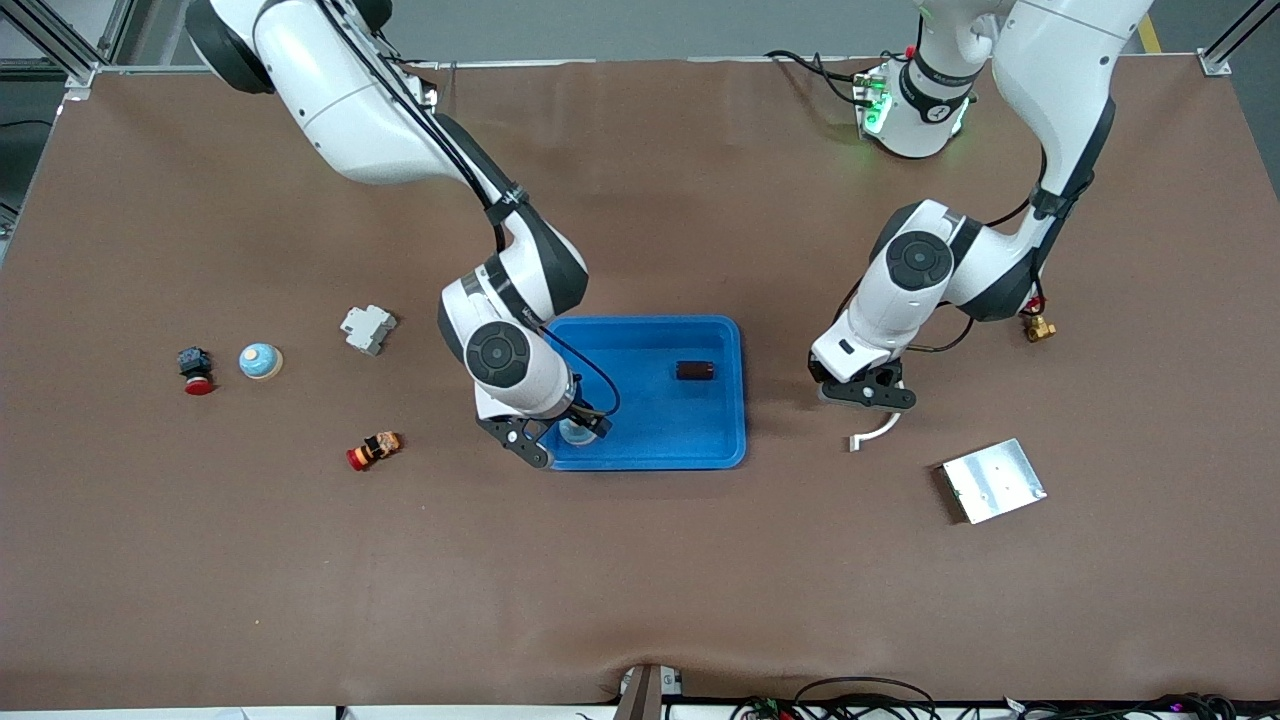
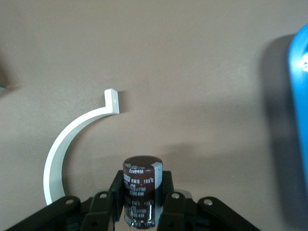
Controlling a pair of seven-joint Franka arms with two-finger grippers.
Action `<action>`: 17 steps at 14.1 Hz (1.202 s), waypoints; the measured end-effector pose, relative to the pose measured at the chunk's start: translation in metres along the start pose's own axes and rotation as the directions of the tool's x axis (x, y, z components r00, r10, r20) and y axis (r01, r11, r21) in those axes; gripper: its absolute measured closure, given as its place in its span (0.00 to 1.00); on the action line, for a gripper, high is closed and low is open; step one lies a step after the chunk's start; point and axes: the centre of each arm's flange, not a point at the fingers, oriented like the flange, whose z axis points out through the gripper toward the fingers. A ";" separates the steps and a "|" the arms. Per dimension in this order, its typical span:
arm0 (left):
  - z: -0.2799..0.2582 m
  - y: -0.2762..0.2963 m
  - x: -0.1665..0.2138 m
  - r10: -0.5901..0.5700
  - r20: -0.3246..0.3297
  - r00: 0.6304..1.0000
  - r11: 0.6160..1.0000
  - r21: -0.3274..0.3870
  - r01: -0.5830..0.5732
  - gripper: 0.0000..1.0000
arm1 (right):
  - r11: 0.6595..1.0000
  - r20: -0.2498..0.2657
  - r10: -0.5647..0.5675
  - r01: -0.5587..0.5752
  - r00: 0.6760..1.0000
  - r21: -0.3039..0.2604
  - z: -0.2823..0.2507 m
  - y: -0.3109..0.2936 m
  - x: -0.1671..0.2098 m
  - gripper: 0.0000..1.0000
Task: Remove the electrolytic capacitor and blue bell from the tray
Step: 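Reach the second bell with the right gripper while the left gripper waits, then grasp the bell with the right gripper while the left gripper places capacitor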
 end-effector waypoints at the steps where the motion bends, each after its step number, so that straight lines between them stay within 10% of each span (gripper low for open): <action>1: 0.006 -0.003 -0.001 -0.001 0.006 1.000 1.000 -0.001 0.001 0.66 | 1.000 -0.001 0.000 0.000 1.000 0.002 0.002 -0.002 0.000 0.00; 17: 0.043 -0.020 -0.013 0.060 0.038 0.997 0.997 0.036 -0.062 0.66 | 0.999 -0.008 0.046 -0.046 0.999 0.015 0.027 -0.004 0.008 0.00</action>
